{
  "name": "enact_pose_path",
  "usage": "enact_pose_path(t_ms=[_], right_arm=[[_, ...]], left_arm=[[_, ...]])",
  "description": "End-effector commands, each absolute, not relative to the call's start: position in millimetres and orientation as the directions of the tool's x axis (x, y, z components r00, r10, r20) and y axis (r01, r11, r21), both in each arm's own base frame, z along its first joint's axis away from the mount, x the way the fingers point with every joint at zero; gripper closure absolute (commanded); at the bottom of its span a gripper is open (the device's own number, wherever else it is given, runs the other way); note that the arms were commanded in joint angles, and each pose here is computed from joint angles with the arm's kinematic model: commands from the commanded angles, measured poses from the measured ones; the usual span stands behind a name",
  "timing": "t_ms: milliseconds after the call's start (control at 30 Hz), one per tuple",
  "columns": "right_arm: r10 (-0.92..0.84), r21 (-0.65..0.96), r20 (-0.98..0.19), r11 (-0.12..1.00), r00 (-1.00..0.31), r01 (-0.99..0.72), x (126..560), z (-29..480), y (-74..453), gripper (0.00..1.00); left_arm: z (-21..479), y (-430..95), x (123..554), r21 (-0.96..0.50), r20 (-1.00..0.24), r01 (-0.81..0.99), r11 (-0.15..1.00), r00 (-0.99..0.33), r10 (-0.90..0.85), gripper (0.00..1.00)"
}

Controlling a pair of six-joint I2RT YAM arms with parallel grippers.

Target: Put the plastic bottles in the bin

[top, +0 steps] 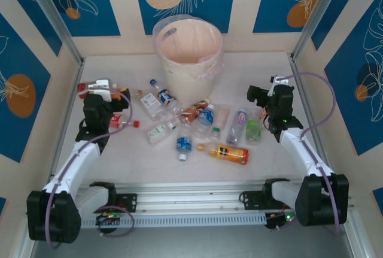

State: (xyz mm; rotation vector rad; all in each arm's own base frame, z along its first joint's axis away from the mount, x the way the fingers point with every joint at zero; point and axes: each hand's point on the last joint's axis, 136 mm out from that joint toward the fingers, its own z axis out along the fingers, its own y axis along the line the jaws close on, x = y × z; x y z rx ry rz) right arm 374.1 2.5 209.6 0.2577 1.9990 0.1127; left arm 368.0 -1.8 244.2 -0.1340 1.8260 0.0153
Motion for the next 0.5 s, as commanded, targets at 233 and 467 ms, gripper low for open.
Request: enact_pose_path(t_ms=[233, 467], right_arm=[[0.291, 0.195, -0.756, 0.955, -0.586, 0.222, 347, 203, 8, 0.01], [0.278, 0.173, -0.726, 0.959, -0.629, 0.224, 346, 199, 14, 0.01]], left_arm=[[238, 53, 371, -0.128, -0.791, -0.477, 0.869, -0.48, -0.38, 0.01], [209, 59, 372, -0.197, -0.628, -0.623, 0.757, -0.513, -0.585, 0.0]])
